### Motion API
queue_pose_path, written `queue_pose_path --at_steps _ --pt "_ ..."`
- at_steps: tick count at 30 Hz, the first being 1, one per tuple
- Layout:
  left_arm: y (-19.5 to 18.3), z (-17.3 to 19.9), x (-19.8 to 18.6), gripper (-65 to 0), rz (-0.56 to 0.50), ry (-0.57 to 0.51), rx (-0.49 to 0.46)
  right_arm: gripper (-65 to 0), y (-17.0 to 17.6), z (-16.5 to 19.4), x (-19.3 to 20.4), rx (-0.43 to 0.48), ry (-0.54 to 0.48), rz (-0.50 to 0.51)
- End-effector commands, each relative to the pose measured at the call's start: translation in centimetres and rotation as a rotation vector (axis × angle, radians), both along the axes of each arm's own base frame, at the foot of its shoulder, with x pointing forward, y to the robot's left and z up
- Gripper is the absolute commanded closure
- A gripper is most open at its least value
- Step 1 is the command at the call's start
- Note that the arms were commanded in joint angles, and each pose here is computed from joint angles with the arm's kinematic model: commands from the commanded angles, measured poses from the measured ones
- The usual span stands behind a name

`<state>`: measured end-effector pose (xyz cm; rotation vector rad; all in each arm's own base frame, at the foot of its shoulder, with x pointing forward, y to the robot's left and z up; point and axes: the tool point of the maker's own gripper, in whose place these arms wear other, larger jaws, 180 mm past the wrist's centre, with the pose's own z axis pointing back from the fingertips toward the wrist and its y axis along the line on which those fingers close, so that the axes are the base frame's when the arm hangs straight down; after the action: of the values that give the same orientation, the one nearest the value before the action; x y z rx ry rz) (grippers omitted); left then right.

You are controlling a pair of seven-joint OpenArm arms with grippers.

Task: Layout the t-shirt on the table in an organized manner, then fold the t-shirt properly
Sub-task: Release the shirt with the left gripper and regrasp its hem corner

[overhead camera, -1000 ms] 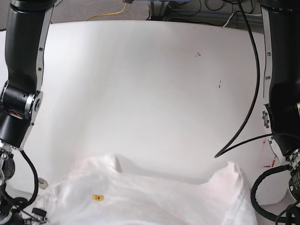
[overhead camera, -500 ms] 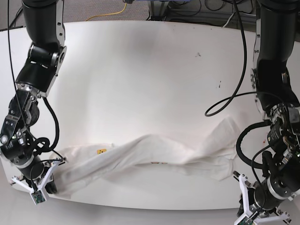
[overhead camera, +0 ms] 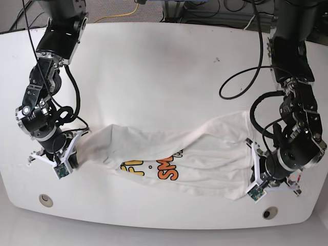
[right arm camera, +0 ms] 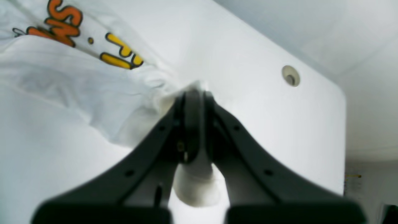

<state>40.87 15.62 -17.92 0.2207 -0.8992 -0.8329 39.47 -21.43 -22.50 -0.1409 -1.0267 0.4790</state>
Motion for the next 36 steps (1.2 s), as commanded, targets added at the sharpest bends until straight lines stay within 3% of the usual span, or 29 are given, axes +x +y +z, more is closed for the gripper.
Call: queue_pose_path --at_steps 1,5,13,15,22,25,27,36 --pt "-0.3 -0.1 -0.4 -0.1 -0.015 -0.009 -0.009 0.0 0.2 1.9 0.5 0.01 -0.067 0.009" --pt "-0.2 -3.8 -2.2 -0.3 -0.013 0.084 -0.01 0.0 0.3 1.9 0.5 0.013 -0.066 0.01" --pt "1.0 -7.4 -4.6 -1.1 0.038 0.178 -0.063 0.0 0.5 1.8 0.7 0.018 -0.064 0.015" --pt "1.3 -7.8 -4.9 -4.4 0.056 0.19 -0.119 0.0 0.5 1.8 0.7 0.019 -0.065 0.016" --pt "4.5 -8.8 -6.2 -35.7 0.177 0.213 -0.334 0.0 0.5 1.8 0.7 0.017 -0.064 0.016" --pt "6.2 -9.3 -6.5 -45.7 0.249 0.211 -0.414 0.0 0.5 1.7 0.6 0.018 -0.062 0.017" --pt "7.0 -9.8 -6.7 -47.9 0.285 0.219 -0.459 0.0 0.5 1.7 0.6 0.019 -0.063 0.017" --pt "9.0 -15.0 -8.3 -45.8 0.406 0.353 -0.748 0.0 1.1 1.5 0.6 0.034 -0.061 0.02"
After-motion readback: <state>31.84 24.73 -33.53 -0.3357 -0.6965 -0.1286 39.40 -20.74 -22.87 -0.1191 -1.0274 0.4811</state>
